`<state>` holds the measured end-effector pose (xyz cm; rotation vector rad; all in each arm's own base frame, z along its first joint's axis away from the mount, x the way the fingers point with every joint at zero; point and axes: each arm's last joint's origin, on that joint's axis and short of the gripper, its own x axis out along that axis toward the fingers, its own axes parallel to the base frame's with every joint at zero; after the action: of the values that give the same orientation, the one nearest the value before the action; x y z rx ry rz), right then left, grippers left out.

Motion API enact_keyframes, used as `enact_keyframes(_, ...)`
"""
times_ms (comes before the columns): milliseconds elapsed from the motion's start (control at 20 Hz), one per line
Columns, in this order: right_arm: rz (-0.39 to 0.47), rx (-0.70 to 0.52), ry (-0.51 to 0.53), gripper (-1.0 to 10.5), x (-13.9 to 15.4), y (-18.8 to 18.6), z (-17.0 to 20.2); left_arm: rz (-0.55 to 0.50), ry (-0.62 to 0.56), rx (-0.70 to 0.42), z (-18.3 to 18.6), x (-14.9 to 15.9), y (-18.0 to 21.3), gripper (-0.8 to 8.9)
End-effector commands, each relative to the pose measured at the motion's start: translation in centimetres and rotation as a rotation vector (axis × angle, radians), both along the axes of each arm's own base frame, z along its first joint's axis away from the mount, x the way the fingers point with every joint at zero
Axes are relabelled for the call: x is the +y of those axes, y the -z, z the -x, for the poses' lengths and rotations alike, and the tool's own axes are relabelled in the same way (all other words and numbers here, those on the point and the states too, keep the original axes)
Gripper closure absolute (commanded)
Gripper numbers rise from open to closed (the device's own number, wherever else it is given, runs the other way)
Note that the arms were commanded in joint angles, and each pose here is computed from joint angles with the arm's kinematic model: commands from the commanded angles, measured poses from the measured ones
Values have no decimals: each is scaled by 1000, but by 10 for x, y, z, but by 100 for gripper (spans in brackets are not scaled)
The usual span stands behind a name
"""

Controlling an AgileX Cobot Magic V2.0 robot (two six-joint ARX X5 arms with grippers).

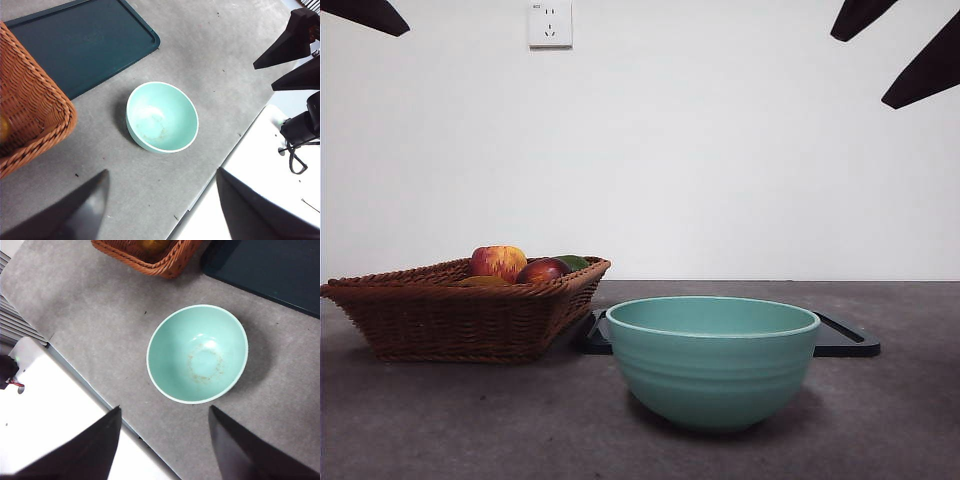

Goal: Pick up the wifruite, put it on the bowl, pick up the plate, put it on desk

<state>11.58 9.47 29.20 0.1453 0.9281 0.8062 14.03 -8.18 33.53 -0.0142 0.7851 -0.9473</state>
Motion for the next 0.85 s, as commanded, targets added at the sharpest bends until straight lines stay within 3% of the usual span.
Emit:
enact_keyframes(50, -6, -28, -24, 892, 2, -6, 0, 4, 15, -18, -1, -1, -3, 765)
enact_keyframes(100, -1, -38, -33, 940, 2, -6, 0, 4, 15, -19, -1, -1, -3, 803)
enact_keyframes(850, -2, -43, -35, 940, 2, -6, 0, 5, 15, -21, -1, -2, -3, 803)
